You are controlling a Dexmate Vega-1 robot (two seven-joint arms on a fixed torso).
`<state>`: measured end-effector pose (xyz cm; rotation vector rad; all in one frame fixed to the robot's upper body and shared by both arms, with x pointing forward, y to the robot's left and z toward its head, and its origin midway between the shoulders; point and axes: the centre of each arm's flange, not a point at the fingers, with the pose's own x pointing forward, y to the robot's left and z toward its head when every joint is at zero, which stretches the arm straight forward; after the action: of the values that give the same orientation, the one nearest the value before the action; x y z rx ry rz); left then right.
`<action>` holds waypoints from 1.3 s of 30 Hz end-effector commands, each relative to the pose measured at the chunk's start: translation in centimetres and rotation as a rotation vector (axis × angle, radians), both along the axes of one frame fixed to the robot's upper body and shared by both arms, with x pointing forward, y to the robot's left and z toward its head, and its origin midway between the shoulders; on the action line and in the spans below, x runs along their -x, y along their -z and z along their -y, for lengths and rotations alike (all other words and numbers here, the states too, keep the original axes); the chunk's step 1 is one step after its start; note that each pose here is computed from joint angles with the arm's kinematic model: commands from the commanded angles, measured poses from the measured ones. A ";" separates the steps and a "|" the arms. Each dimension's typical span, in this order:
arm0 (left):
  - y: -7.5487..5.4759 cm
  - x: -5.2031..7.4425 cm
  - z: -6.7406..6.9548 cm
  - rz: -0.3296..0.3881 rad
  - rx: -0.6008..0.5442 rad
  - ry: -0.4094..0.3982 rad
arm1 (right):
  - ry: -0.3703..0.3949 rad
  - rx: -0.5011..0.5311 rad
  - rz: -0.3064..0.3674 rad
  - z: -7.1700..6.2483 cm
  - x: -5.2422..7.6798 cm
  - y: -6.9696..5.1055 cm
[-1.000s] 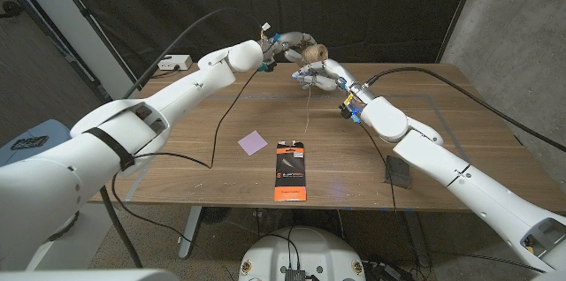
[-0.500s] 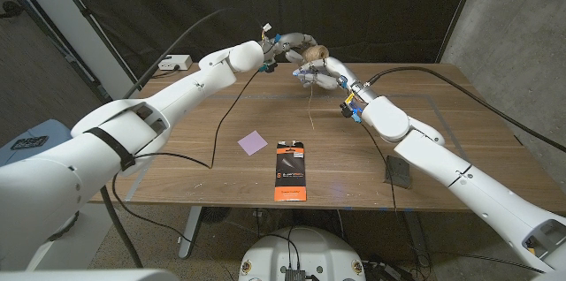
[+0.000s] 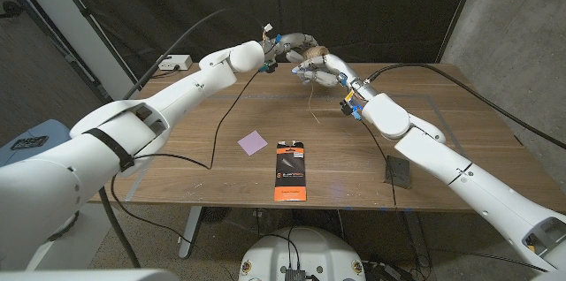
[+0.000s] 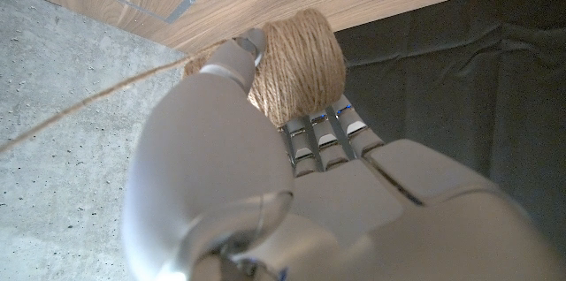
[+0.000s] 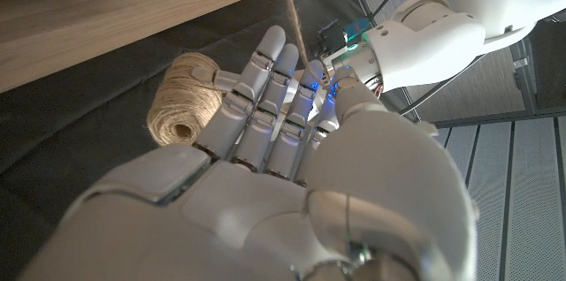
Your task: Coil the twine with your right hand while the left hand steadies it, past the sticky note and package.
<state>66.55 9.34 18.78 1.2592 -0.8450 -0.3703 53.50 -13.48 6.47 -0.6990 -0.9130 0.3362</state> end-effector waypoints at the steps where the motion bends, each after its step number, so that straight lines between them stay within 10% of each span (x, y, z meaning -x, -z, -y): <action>1: 0.1 -0.1 -0.1 -0.005 -0.014 -0.004 | -0.027 0.006 0.023 -0.5 0.3 -0.9; 39: 1.3 -0.7 0.7 -0.020 -0.041 0.019 | -0.121 -0.001 0.071 -1.4 1.1 -3.1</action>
<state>67.18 8.98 18.09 1.2791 -0.8365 -0.3957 52.72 -12.12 9.03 -0.6694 -1.0073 0.4065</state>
